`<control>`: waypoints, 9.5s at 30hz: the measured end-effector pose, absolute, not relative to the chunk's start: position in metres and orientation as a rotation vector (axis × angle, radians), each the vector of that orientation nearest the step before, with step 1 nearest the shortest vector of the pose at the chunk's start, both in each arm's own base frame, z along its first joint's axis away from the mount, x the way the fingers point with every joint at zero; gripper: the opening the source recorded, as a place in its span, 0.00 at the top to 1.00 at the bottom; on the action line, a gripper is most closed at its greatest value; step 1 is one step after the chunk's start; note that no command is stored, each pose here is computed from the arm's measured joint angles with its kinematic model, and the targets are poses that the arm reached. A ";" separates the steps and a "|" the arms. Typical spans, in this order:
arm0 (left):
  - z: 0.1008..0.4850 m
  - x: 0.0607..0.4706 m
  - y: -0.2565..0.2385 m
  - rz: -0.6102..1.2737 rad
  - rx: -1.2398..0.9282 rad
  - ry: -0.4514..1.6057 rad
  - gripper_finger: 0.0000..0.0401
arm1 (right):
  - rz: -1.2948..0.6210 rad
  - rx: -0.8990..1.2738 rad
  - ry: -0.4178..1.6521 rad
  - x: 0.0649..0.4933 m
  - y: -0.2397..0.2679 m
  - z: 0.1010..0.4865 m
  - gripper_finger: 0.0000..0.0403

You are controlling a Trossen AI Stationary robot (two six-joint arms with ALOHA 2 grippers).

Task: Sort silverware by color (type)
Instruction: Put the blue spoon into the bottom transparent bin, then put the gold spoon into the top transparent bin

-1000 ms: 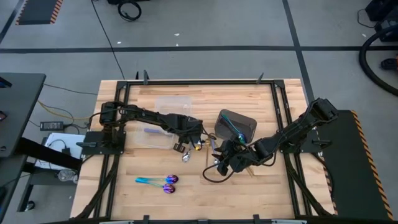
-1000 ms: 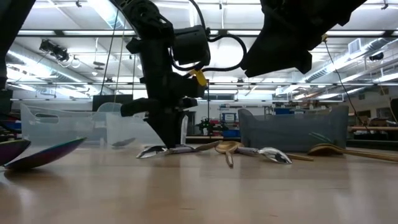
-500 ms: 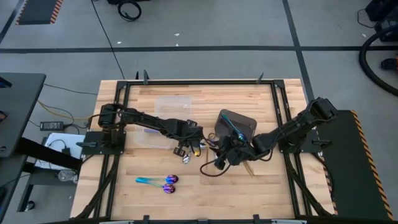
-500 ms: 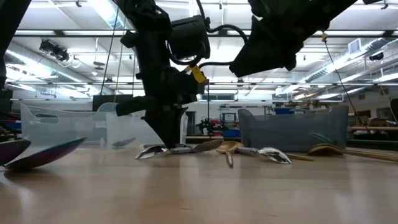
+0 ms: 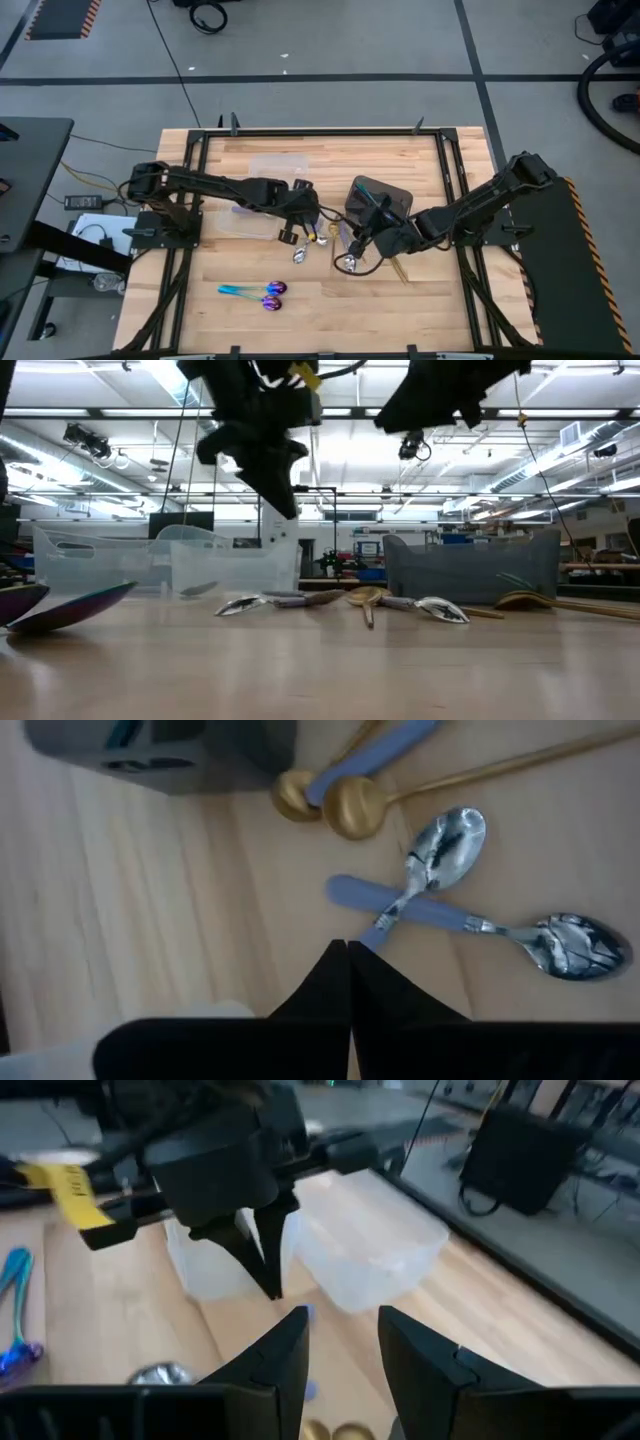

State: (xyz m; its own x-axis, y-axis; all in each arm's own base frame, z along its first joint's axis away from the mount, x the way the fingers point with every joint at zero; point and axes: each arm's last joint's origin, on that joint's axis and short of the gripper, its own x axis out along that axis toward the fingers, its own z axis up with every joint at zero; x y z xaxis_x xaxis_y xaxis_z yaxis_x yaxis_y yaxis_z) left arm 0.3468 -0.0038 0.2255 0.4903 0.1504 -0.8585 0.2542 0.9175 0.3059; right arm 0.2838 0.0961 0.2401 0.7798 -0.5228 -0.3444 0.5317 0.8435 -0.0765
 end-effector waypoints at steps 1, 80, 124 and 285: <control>0.226 0.344 -0.005 -0.070 0.423 1.083 1.00 | -0.572 0.017 0.356 0.282 0.097 0.242 0.67; 0.268 0.286 0.004 0.094 0.269 1.110 0.84 | -0.516 -0.024 0.361 0.297 0.096 0.233 0.68; 0.184 0.178 -0.004 0.433 -0.131 1.106 0.79 | -0.362 0.056 0.393 0.319 0.091 0.214 0.68; 0.215 0.304 -0.115 0.024 0.245 0.668 0.83 | -0.383 0.374 1.594 0.214 0.086 0.128 0.67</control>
State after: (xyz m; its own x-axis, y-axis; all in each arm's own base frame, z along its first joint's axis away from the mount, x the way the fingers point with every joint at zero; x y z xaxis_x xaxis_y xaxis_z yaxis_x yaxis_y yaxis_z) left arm 0.3038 -0.1145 0.2148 0.7861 0.1004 -0.6099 0.0564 0.9710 0.2325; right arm 0.2137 0.0863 0.1279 -0.0558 0.0080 -0.9984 0.4608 0.8873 -0.0186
